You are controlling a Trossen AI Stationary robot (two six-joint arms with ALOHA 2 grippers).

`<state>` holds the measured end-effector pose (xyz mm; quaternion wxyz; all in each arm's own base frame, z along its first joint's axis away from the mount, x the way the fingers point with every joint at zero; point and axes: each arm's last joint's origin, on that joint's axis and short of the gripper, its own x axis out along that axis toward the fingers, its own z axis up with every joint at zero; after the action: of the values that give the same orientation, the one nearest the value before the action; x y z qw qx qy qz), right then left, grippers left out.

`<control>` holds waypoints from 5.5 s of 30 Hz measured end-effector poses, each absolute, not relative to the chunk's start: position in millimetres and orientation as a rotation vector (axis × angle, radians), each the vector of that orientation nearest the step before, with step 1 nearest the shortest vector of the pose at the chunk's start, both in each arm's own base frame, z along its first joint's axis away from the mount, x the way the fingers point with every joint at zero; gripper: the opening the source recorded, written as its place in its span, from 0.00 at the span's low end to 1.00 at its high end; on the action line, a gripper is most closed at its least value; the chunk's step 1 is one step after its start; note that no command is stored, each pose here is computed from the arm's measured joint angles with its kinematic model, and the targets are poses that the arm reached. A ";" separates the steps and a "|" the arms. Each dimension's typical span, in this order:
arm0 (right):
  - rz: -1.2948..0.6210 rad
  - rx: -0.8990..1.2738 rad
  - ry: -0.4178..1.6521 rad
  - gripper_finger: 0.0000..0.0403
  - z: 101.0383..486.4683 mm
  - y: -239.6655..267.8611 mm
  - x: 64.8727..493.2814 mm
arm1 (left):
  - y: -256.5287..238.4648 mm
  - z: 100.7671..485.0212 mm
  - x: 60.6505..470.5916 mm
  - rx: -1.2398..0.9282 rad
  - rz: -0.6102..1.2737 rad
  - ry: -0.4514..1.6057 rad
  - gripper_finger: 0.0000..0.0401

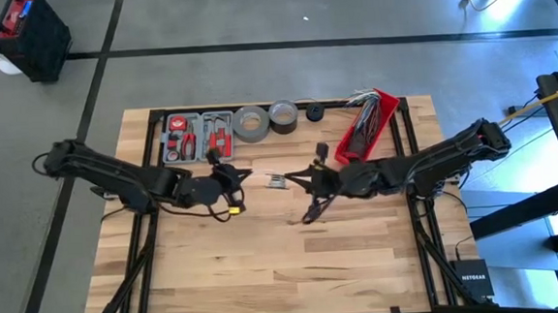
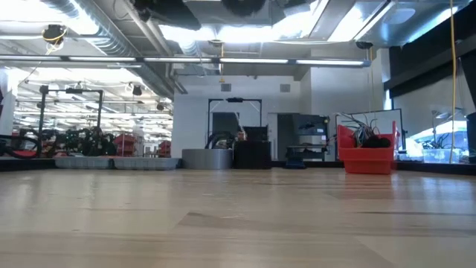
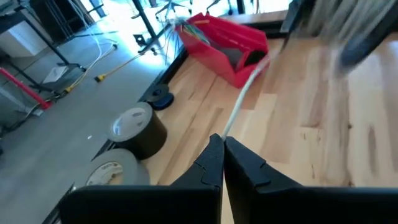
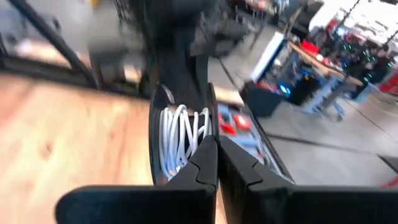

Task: Coil cords
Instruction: Coil the white wire onto the spool

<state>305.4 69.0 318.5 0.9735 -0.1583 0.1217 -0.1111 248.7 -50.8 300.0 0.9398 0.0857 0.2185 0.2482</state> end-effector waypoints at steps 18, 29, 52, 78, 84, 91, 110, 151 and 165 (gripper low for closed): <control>-0.514 -0.419 0.386 0.01 260.0 52.1 348.0 | -67.1 295.8 267.4 0.068 0.386 0.370 0.00; -0.501 -0.373 0.310 0.01 262.4 53.0 353.5 | -70.1 283.1 297.6 0.112 0.392 0.291 0.00; -0.487 -0.294 0.008 0.01 329.6 68.9 355.8 | -63.0 273.0 306.9 0.119 0.419 0.325 0.00; -0.455 -0.380 -0.079 0.01 387.7 101.6 343.4 | -61.2 261.9 302.9 0.177 0.440 0.426 0.00; -0.425 -0.422 -0.005 0.01 381.8 114.4 339.1 | -59.7 266.8 296.1 0.203 0.456 0.437 0.00; -0.361 -0.505 0.105 0.01 370.9 135.3 330.3 | -54.3 280.1 272.5 0.207 0.504 0.477 0.00; -0.404 -0.640 0.522 0.01 308.4 118.7 341.4 | -54.2 303.1 237.2 0.124 0.484 0.460 0.00; -0.541 -0.371 0.391 0.01 293.6 82.0 380.3 | -66.5 268.1 298.3 0.077 0.439 0.385 0.00; -0.444 -0.333 0.326 0.01 331.4 78.0 356.4 | -66.9 267.2 299.5 0.106 0.430 0.398 0.00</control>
<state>356.4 78.0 331.4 0.9487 -0.1635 0.1600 -0.2183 299.5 -66.9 267.2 0.9560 0.0524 0.1963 0.2118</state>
